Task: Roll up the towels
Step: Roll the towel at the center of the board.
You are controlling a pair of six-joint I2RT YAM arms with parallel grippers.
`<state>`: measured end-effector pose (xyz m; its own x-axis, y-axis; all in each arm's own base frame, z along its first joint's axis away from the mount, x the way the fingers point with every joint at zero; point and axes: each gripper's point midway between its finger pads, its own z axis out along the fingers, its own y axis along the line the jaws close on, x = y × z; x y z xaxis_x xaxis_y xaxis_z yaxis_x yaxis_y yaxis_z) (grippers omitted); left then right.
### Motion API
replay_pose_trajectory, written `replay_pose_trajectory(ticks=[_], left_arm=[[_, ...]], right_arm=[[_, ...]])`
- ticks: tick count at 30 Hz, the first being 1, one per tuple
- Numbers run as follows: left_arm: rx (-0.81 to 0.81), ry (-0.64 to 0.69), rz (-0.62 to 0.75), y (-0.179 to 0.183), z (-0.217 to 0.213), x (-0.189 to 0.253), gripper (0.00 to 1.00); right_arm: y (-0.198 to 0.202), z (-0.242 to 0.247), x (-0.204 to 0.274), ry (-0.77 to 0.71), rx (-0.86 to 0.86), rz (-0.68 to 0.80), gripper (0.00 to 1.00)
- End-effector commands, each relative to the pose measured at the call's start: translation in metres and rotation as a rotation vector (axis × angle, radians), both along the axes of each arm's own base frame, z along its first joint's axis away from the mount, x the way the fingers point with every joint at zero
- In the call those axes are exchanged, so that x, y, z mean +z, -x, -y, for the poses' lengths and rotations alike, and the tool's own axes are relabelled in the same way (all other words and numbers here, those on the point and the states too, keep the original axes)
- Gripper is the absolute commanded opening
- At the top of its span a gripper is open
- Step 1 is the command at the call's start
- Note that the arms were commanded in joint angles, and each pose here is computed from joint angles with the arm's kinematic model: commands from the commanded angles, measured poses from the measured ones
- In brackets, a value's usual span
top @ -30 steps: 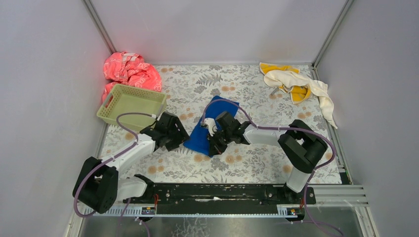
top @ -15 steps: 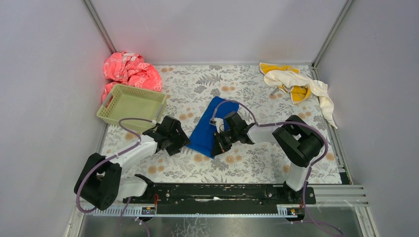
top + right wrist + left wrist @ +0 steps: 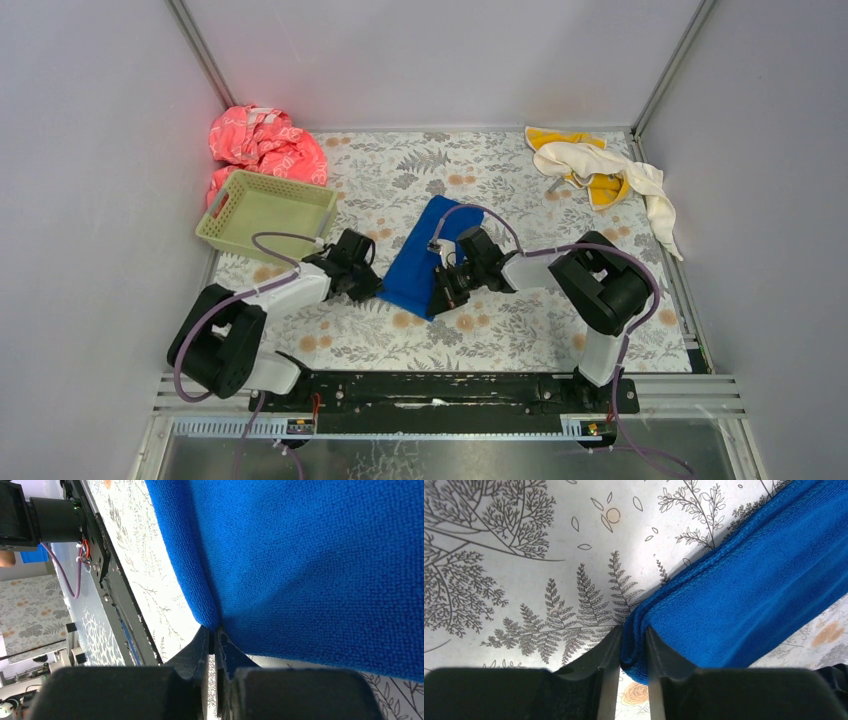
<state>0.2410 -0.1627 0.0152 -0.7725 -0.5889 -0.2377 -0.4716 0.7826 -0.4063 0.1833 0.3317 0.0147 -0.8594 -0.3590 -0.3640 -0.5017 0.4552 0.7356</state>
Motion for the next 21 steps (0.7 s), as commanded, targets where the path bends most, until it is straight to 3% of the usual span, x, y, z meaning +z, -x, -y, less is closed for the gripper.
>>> replay_pose_trajectory(ticks=[1, 5, 10, 15, 21], left_arm=[[-0.004, -0.048, 0.021, -0.009, -0.002, -0.001, 0.17], [-0.016, -0.053, 0.012, -0.009, 0.000, -0.002, 0.05], [-0.023, -0.047, 0.001, -0.009, 0.003, -0.004, 0.03], [-0.029, -0.048, -0.001, -0.008, 0.004, -0.004, 0.02], [-0.029, -0.046, -0.006, -0.006, 0.004, -0.004, 0.02]], right_arm=[[-0.012, 0.007, 0.005, 0.021, -0.028, 0.085, 0.12], [-0.017, 0.007, 0.023, 0.017, 0.000, 0.185, 0.32], [-0.023, 0.002, 0.046, 0.068, 0.059, 0.421, 0.51], [-0.027, -0.007, 0.049, 0.132, 0.091, 0.593, 0.59], [-0.019, -0.020, 0.044, 0.183, 0.157, 0.676, 0.62]])
